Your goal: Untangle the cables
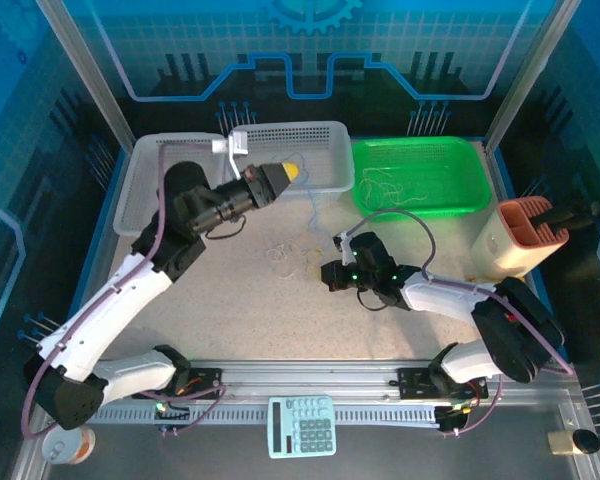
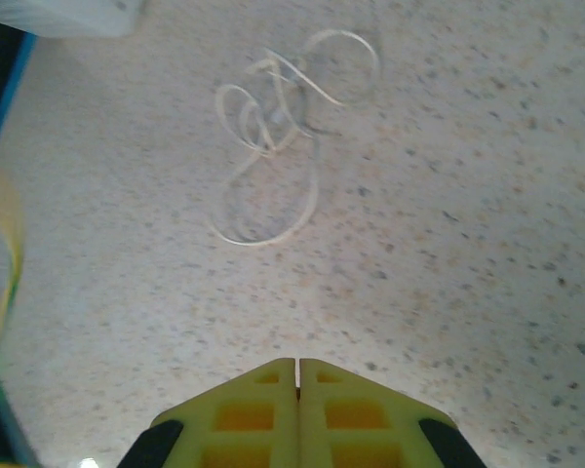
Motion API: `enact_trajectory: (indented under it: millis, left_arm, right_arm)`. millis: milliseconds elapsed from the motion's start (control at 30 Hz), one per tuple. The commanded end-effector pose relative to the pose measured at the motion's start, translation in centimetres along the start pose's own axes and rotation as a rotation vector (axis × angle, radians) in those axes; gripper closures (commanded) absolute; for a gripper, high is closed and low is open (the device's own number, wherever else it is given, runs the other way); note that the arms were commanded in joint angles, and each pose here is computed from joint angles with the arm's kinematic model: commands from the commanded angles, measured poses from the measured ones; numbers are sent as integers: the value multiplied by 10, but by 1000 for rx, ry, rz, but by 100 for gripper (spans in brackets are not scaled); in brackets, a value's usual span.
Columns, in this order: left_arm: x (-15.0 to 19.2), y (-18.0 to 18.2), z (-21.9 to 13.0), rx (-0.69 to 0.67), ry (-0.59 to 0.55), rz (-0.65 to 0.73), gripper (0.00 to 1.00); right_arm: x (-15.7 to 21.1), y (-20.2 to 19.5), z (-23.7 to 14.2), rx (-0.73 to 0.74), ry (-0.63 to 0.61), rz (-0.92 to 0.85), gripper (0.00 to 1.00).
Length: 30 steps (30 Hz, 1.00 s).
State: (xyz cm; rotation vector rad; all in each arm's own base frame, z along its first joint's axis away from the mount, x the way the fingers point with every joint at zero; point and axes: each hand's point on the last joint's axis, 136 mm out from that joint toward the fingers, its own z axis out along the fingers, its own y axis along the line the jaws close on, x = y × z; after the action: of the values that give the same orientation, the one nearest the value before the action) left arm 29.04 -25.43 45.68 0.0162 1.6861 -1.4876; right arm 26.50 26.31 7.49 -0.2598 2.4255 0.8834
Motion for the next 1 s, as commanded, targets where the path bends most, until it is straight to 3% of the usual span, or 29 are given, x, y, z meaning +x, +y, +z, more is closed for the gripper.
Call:
enact_trajectory:
  millis: [0, 267, 467, 700, 800, 967]
  left_arm:
    - [-24, -39, -3, 57, -34, 101, 100]
    - [-67, -89, -11, 113, -122, 207, 100]
    - [-56, -71, -11, 82, -103, 172, 100]
    - [-28, -22, -11, 2, -70, 99, 100]
    - [-18, -6, -11, -26, -48, 81, 100]
    - [-5, 12, -10, -58, -20, 73, 100]
  right_arm:
    - [18, -26, 8, 97, 37, 16, 100]
    - [31, -35, 17, 108, 67, 47, 100]
    - [17, -18, 7, 81, 59, 16, 98]
    - [-9, 8, -16, 50, 17, -29, 54]
    - [-18, 17, -28, 40, -6, -48, 42]
    - [-31, 28, -52, 42, -53, -75, 29]
